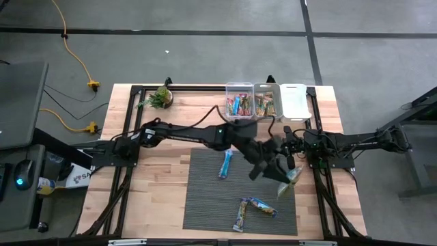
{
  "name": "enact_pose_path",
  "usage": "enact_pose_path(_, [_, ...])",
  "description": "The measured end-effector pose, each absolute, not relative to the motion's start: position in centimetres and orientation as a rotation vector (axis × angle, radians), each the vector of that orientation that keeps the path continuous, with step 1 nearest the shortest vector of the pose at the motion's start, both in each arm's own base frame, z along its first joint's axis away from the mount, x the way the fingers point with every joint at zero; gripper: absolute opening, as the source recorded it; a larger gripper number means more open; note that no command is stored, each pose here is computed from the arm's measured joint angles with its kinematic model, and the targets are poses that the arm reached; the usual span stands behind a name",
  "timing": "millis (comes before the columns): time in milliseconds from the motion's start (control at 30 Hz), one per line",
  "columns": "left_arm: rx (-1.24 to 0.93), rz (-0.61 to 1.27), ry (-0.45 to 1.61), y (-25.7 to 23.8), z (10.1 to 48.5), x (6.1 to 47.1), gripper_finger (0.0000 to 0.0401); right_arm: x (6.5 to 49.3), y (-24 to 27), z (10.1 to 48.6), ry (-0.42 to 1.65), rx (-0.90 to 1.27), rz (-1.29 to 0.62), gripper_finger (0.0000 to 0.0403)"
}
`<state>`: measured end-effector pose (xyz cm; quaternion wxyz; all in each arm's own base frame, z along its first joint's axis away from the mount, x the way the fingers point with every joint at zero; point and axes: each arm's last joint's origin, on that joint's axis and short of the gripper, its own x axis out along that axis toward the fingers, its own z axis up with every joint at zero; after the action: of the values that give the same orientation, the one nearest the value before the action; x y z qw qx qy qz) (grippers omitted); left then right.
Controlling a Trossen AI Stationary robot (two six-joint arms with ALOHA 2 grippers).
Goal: Pick and place Granola Bars by type
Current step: Put the orange granola bar into the gray bin
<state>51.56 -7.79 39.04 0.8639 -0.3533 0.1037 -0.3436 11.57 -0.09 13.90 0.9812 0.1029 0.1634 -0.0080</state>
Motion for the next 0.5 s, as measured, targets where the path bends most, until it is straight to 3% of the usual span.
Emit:
enact_pose_path(167, [-0.707, -0.768, 0.057, -6.5, 40.6, 51.5, 0.0032, 11.6, -0.1, 13.9, 0.330, 0.207, -0.016, 0.0000])
enact_pose_path(500, [-0.813, -0.538, -0.012, 0.8, 40.5, 52.1, 0.0033, 11.6, -0.1, 13.9, 0.330, 0.207, -0.016, 0.0000])
